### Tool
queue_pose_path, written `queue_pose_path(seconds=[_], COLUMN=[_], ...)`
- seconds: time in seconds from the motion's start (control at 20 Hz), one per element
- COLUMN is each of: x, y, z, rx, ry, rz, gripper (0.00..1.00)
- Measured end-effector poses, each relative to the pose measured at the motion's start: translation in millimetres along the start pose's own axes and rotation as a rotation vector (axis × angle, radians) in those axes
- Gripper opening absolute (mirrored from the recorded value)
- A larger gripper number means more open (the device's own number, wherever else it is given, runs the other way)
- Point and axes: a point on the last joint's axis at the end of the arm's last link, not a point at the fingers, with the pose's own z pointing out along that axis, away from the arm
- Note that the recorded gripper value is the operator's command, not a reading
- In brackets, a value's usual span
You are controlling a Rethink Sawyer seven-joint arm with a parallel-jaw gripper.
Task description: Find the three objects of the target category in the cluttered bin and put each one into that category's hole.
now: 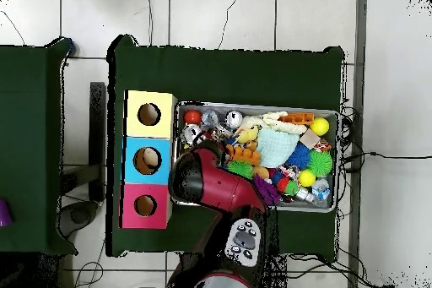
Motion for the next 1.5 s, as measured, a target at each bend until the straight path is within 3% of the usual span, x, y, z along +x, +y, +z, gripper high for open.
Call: queue_pose_path(seconds=[0.6,1.15,1.5], x=[12.7,25.8,28.7], y=[-10.8,22.7,28.8], z=[18.4,8.2,7.3], rx=[0.021,-0.002,-0.009], ry=[0.036,0.035,0.039], rz=[0.006,0.03,0.035], gripper=[1.0,1.0,1.0])
